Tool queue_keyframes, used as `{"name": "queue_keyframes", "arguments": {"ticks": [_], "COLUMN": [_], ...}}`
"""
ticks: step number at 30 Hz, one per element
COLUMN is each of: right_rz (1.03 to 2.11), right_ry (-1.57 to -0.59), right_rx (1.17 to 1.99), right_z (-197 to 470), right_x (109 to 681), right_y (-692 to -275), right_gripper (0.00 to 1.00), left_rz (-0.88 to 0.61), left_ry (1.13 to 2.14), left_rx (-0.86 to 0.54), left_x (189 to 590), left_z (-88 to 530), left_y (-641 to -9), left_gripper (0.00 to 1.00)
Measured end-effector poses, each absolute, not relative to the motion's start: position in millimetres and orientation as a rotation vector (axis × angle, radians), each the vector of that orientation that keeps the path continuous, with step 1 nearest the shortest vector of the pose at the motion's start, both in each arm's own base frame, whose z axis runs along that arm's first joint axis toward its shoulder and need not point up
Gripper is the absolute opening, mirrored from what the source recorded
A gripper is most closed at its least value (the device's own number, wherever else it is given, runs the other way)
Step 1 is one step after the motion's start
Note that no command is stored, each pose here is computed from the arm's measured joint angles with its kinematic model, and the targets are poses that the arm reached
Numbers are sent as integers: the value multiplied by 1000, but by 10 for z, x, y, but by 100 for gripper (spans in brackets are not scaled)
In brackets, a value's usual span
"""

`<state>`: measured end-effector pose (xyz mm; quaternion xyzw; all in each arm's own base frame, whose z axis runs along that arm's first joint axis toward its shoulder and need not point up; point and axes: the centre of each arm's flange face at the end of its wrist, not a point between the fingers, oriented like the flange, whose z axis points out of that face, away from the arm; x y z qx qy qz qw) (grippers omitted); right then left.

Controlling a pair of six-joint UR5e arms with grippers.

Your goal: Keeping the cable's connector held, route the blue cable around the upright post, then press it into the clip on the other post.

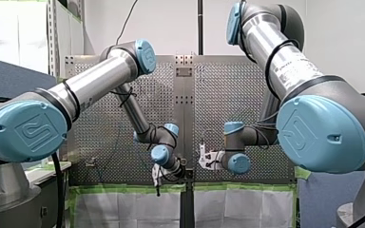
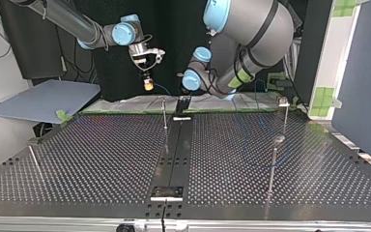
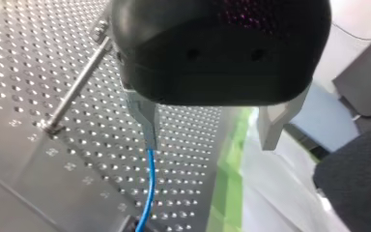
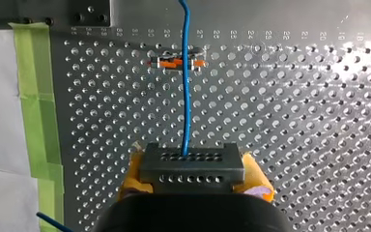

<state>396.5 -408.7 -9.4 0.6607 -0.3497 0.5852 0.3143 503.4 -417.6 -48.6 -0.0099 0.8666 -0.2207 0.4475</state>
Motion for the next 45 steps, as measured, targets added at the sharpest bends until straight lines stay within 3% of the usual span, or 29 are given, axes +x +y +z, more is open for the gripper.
{"name": "queue_keyframes", "arguments": {"ticks": [17,35,45], "right_rz": [1543,1540,1540], "right_ry": [-918,-921,-917], "right_rx": [1753,1750,1752], "right_z": [-99,-99,-99], "right_x": [3996,3982,3994], "right_y": [-4048,-4061,-4049], "right_gripper": [0,0,0], "left_rz": [-578,-411,-321], "left_ry": [2015,2193,2217], "left_rx": [-113,72,34], "left_x": [5134,4806,4821], "left_z": [-429,-589,-594], "left_y": [-4280,-4114,-3974], "left_gripper": [100,100,100]}}
